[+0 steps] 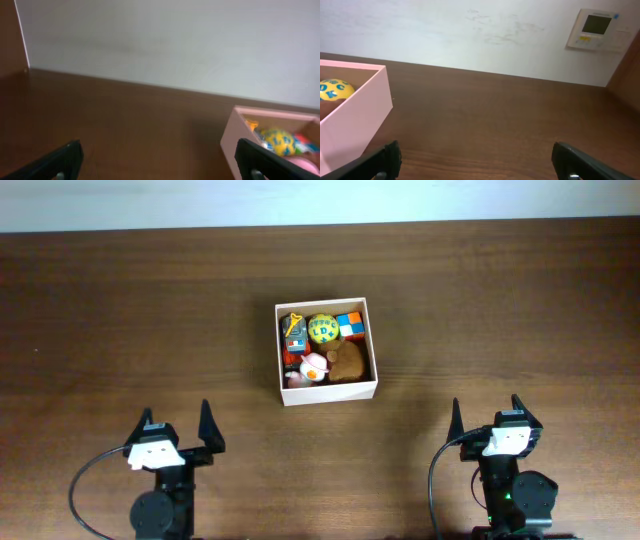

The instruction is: Pack container

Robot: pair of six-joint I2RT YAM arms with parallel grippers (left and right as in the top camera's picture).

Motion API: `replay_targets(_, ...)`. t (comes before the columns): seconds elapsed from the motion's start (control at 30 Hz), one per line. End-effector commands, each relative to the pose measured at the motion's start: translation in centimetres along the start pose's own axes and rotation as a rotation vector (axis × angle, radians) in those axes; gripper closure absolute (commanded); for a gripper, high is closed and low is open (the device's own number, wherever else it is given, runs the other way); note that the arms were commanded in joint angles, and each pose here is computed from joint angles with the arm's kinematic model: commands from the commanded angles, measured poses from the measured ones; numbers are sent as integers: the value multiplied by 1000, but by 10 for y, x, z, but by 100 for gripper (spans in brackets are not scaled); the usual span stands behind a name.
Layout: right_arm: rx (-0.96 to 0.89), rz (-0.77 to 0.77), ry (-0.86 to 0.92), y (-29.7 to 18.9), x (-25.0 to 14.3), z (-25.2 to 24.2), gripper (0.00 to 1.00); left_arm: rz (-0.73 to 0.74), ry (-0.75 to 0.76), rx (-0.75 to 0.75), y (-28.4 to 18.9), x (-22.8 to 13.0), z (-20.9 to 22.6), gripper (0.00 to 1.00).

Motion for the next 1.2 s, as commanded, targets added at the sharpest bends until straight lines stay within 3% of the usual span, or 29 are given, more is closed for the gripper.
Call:
replay_targets(0.0, -3, -1, 5, 0, -2, 0, 1, 37, -1, 6, 0, -11, 3, 1)
replay_targets(0.2, -3, -1, 5, 0, -2, 0, 1, 47, 83, 7, 0, -13, 4, 1)
replay_targets(1.17, -3, -1, 5, 0, -2, 0, 1, 48, 82, 7, 0, -13, 4, 1)
Point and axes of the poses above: each gripper's point midway between its finger pads, its own y axis out along the fingers, its own z axis along the line the jaws close on, x = y × z, the point moved 1 cm from there along -y, back along the fingers, and after that the axes turned 9 degrees about -y, right-handed, at the moved point
